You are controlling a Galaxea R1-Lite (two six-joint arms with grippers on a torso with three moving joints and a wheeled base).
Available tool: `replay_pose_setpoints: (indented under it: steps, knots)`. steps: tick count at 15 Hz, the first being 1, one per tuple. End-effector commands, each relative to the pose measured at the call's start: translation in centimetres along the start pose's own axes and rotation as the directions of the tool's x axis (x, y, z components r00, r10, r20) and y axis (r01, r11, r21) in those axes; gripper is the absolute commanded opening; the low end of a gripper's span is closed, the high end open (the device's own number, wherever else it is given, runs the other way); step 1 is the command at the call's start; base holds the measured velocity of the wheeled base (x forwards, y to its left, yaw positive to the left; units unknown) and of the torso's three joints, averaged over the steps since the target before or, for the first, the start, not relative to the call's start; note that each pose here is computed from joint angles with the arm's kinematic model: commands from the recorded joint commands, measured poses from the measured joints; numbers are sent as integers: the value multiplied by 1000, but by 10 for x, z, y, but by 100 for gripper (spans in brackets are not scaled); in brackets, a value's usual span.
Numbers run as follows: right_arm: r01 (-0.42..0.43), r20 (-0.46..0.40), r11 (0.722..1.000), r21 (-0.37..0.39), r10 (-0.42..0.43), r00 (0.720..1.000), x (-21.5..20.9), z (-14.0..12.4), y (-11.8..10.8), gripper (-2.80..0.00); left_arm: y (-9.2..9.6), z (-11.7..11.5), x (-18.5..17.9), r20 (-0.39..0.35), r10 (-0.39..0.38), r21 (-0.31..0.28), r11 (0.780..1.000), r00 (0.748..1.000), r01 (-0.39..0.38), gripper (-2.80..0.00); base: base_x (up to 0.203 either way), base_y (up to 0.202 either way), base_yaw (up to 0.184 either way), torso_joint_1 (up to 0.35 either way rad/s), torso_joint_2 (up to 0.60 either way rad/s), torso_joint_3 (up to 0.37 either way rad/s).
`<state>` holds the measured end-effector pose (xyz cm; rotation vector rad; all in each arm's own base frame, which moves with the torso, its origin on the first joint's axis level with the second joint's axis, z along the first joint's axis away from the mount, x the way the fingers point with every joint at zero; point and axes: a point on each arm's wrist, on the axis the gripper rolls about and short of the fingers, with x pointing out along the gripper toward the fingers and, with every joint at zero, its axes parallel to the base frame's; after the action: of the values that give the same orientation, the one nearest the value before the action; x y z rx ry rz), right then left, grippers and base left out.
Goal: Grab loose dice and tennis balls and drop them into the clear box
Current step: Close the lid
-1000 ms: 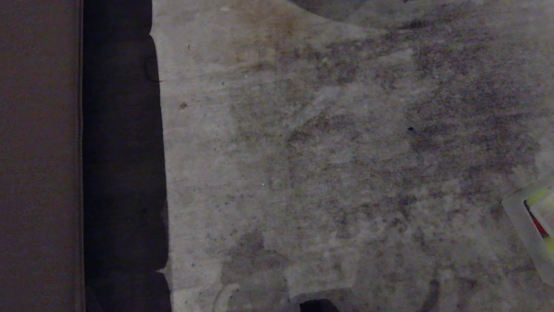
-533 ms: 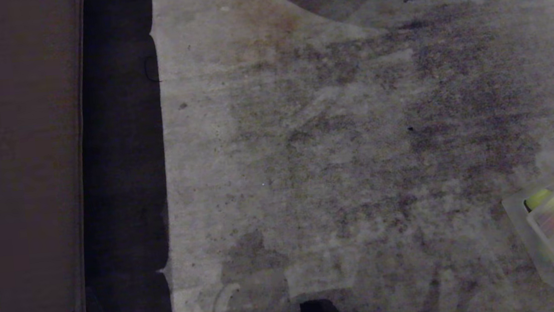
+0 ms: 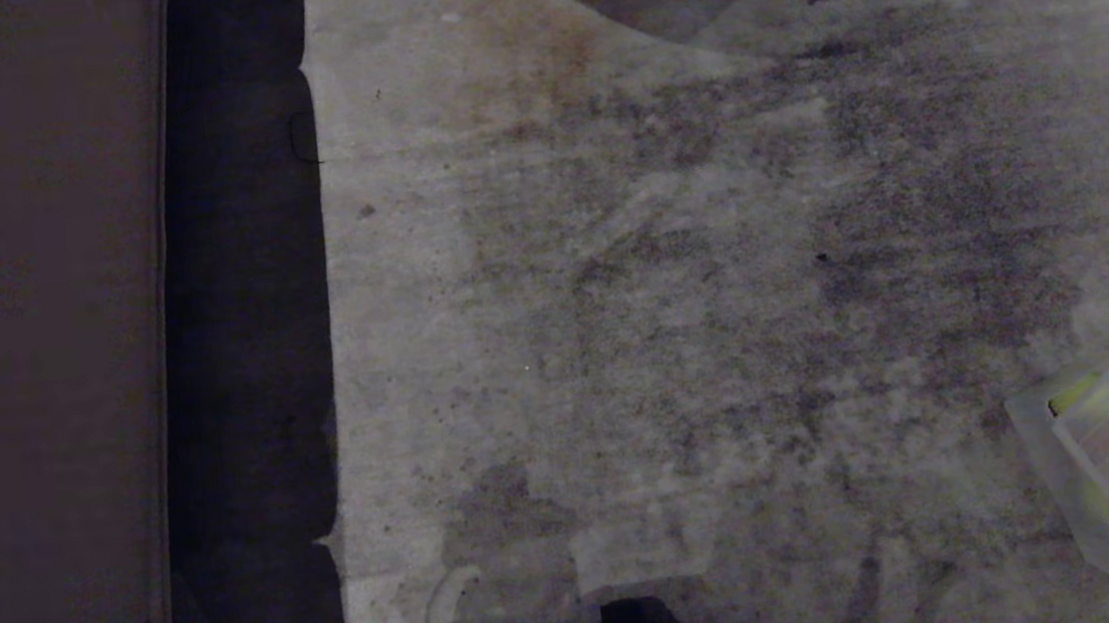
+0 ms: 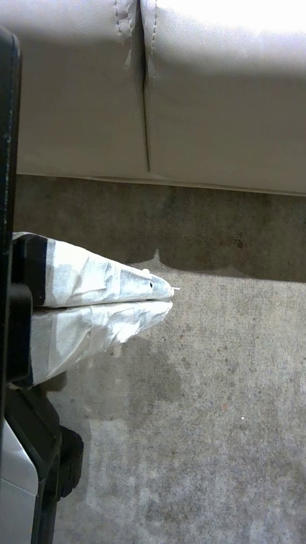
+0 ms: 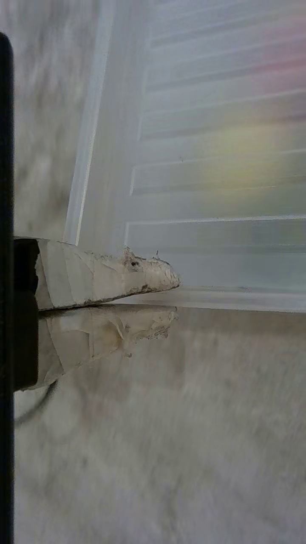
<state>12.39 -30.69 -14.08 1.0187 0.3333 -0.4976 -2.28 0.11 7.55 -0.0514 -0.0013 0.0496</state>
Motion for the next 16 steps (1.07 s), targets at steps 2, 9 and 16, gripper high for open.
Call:
replay_pose_setpoints:
  steps: [2, 9, 16]
  knots:
    - [-51, 20, 999, -7, 51, 998, -5, 14, 12, -280, 0, 0, 0, -1, 1, -1, 1000, 1000, -1, -280, 0, 0, 0, 0, 0, 0]
    - [-51, 50, 998, -44, 53, 997, 6, 21, 1, -280, 0, 0, 0, -3, 1, -1, 1000, 1000, -1, -280, 0, 0, 0, 0, 0, 0]
    - [-60, 76, 995, -77, 66, 995, 24, 19, -17, -280, 0, 0, 0, -3, 1, -1, 1000, 1000, -1, -280, 0, 0, 0, 0, 0, 0]
